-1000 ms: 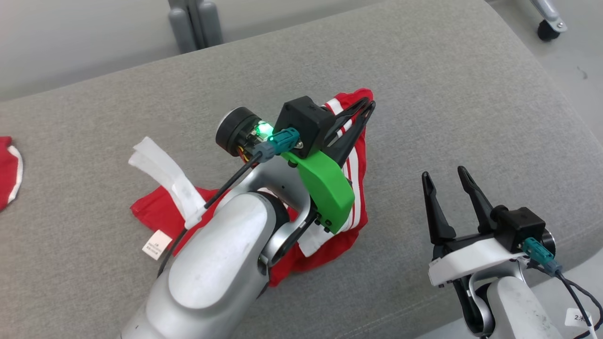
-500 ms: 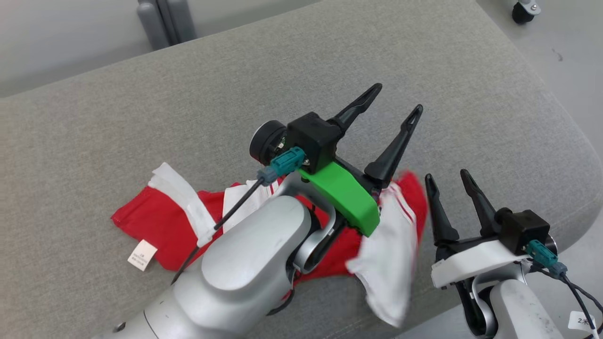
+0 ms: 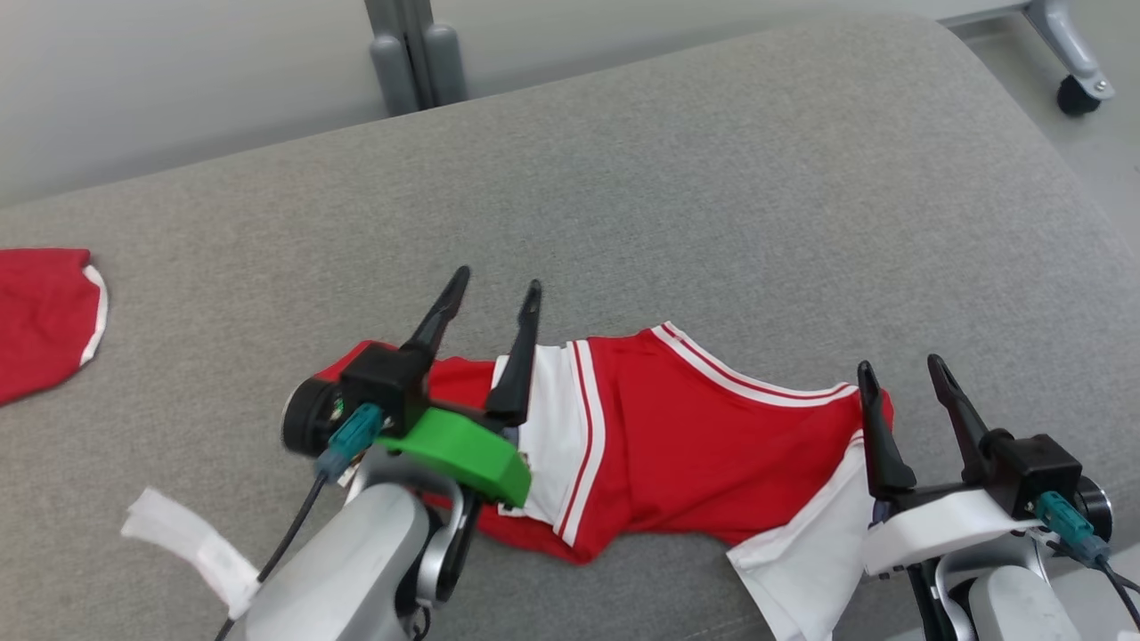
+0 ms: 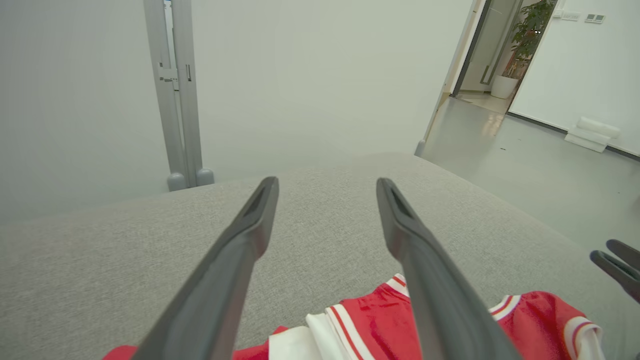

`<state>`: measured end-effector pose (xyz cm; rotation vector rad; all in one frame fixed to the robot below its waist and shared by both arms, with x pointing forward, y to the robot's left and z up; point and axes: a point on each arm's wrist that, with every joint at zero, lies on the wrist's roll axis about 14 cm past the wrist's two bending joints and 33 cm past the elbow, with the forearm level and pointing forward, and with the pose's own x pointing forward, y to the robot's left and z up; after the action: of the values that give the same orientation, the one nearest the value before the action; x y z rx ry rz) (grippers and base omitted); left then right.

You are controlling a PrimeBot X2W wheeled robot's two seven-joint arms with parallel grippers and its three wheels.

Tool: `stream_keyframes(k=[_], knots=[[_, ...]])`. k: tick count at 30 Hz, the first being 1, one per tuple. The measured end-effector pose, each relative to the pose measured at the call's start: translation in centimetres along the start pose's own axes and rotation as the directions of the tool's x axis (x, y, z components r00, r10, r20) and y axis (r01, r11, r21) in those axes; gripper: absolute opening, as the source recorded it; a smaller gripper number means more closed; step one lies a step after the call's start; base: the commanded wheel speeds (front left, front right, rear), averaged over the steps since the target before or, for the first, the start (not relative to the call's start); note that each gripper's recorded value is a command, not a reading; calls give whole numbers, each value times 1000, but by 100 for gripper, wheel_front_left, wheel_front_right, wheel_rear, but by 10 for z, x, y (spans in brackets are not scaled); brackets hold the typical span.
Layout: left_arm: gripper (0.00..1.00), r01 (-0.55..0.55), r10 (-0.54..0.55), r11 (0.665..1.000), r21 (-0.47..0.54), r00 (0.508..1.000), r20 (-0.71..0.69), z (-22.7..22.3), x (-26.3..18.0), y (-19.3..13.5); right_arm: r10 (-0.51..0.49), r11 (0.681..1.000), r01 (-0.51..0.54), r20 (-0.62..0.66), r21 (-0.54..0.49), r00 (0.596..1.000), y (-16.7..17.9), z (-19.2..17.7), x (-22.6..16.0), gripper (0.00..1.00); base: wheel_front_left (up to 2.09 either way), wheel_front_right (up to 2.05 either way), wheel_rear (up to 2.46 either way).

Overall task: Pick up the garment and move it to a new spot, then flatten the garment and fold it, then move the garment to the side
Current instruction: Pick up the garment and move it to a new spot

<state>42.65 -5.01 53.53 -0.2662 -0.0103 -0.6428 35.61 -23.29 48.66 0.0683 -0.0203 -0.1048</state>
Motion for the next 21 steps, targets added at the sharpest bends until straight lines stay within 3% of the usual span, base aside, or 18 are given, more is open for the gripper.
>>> stream_keyframes(k=[7, 14, 21], knots=[[100, -239, 237, 970, 50, 971, 30, 2, -62, 60, 26, 999, -27, -15, -46, 1000, 3, -4, -6, 100, 0, 0, 0], [100, -486, 484, 873, 46, 874, 46, 1, -138, 115, 42, 998, -42, -5, -56, 999, 6, -1, -10, 100, 0, 0, 0], [100, -583, 580, 808, 86, 813, 59, -2, -194, 134, 75, 995, -76, -8, -61, 997, 16, -3, -9, 100, 0, 0, 0]])
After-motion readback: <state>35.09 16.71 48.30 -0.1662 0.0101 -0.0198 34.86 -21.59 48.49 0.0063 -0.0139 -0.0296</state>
